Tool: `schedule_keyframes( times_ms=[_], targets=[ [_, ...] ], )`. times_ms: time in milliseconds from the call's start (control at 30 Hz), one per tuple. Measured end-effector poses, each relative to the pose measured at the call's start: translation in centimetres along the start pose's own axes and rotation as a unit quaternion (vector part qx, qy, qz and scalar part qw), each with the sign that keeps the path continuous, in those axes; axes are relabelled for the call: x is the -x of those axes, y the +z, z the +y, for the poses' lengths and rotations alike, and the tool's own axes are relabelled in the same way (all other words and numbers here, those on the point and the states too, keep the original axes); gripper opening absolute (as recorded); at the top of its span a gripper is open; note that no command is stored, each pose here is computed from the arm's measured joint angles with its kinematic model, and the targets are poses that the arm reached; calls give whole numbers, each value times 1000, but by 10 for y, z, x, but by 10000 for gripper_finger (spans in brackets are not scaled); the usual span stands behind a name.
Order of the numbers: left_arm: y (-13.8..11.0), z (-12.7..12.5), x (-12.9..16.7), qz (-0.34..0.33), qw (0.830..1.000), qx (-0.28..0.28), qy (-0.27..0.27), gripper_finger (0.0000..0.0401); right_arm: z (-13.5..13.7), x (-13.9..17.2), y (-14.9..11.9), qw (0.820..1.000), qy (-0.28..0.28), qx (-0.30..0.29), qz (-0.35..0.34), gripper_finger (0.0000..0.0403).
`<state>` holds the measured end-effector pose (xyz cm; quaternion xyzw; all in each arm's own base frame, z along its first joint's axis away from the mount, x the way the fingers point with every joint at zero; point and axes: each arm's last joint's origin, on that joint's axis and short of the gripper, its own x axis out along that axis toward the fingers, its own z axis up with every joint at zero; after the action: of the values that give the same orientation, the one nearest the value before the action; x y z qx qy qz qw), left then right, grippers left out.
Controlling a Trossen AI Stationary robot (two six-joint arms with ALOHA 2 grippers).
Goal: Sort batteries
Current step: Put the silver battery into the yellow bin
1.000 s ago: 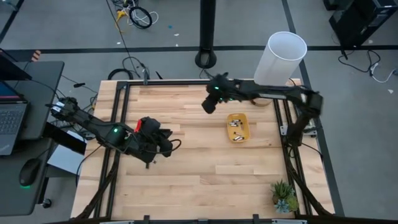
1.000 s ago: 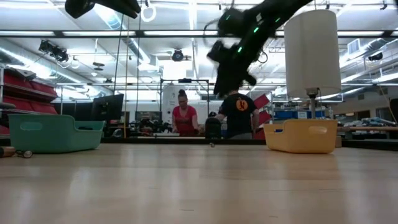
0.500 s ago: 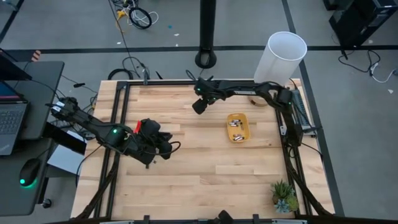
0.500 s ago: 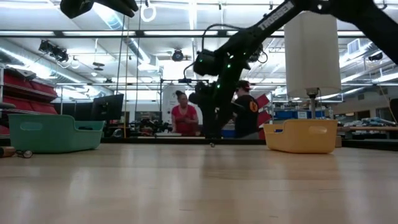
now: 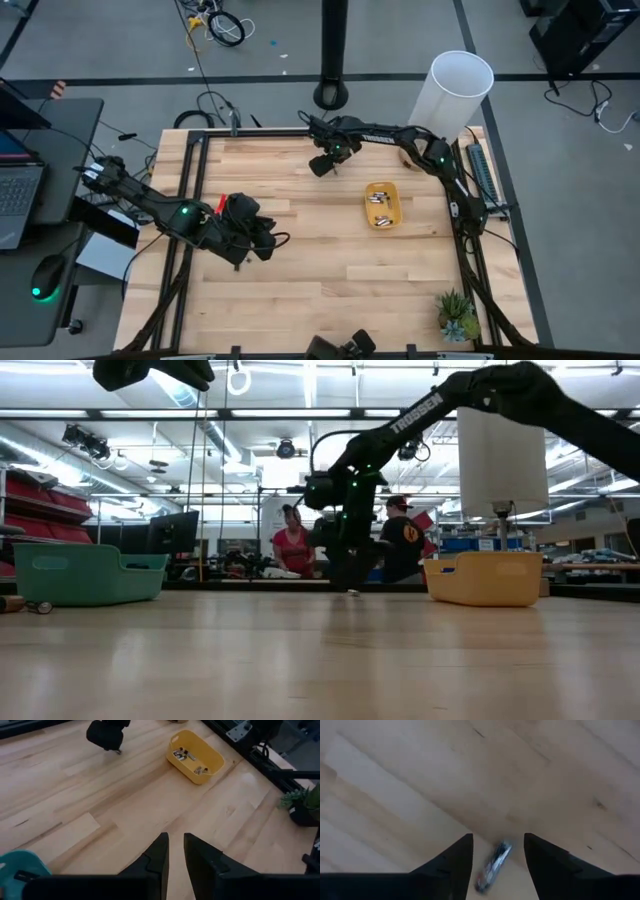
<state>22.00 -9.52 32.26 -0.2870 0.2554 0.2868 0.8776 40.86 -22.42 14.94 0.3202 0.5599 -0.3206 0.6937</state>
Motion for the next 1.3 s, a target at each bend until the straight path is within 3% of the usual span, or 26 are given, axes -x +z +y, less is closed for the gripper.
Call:
schedule_keyframes(
  times_ms=[200,400,667,933,1300],
  targets=[
    [0,1,0,1,1000,-25,3,72,5,2,5,999,12,1,32,166],
    [0,2,4,11,999,-31,-3,72,8,2,-8,996,-13,21,81,142],
    [0,7,19,10,999,-39,-19,72,16,-5,-19,995,-23,48,88,116],
    [5,14,33,-3,999,-32,-37,72,25,-7,-23,994,-23,77,74,21],
    [5,16,35,-1,998,-47,-38,72,38,8,-25,991,-4,114,67,17]
  ],
)
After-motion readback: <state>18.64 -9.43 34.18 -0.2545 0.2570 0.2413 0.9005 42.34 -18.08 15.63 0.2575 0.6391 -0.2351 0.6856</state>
